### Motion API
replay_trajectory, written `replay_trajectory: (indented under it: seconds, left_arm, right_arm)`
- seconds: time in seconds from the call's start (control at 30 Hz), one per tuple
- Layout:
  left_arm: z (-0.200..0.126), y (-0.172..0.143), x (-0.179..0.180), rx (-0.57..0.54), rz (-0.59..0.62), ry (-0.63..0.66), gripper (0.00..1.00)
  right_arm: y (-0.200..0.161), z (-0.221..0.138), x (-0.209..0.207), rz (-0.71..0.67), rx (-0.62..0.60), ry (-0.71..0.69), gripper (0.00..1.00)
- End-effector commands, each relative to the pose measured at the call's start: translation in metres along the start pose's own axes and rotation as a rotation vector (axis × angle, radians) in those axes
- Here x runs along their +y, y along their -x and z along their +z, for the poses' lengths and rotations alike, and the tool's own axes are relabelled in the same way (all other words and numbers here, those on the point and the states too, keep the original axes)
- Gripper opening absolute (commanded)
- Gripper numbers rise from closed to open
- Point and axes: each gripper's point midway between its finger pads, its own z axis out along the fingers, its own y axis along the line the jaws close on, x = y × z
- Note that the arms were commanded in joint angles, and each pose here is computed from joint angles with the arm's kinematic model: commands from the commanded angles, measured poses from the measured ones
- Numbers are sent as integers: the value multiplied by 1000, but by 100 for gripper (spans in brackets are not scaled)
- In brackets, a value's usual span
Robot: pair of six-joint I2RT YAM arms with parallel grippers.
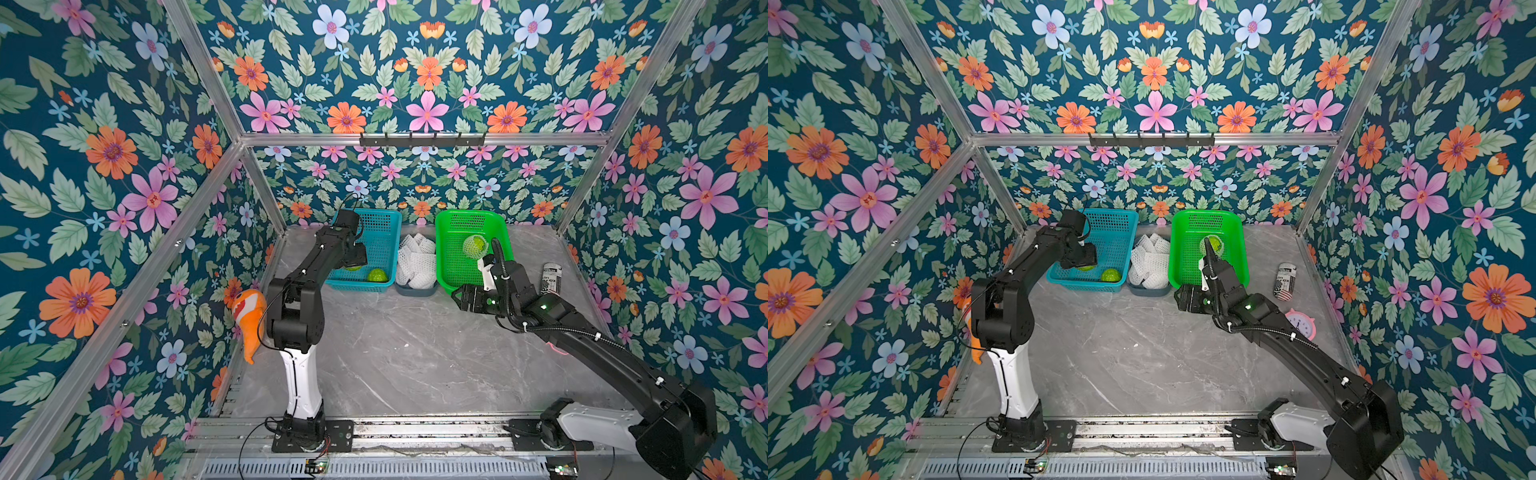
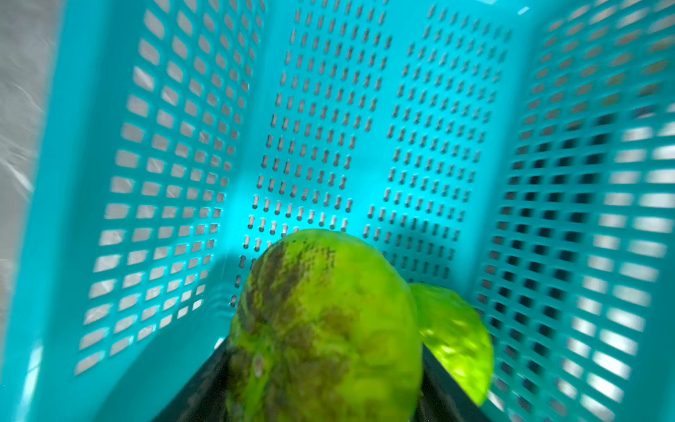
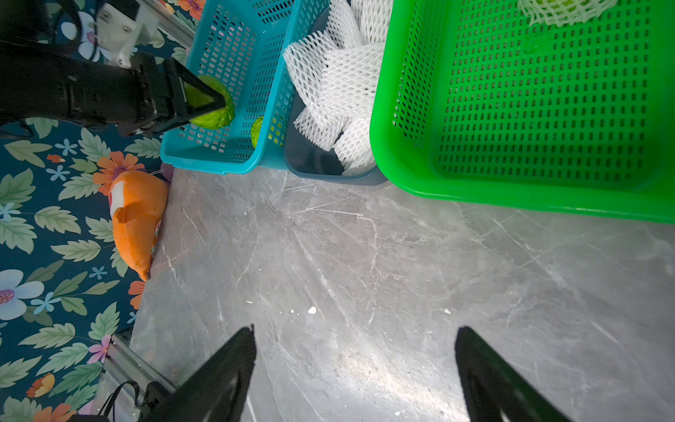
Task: Sleeve custard apples in foam nets
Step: Pick up the custard apple from the basket, then place the custard apple at the center of the board.
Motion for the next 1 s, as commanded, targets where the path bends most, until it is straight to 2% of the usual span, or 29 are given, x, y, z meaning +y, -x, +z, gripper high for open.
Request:
replay_trajectory:
  seconds: [0.0, 0.23, 0.37, 0.57, 0.67, 0.97]
  left_arm:
    - [-23, -4, -21, -18, 42, -39, 62]
    - [-73, -38, -81, -86, 132, -136, 62]
    - [-89, -79, -119, -81, 191, -191, 62]
    - [-86, -160, -159, 3, 273, -242, 62]
    - [-73, -188, -160, 56, 300, -204, 62]
    - [-55, -237, -177, 90, 388, -152, 62]
  right_arm:
    - [7, -2, 6, 11, -26, 23, 86]
    - [4, -4, 0, 15, -26, -4, 86]
    - [1, -6, -7, 13, -24, -35, 86]
    - [-2, -8, -18, 24, -38, -76, 86]
    - [-3, -8, -23, 25, -42, -96, 86]
    - [-12, -1, -34, 50, -33, -131, 86]
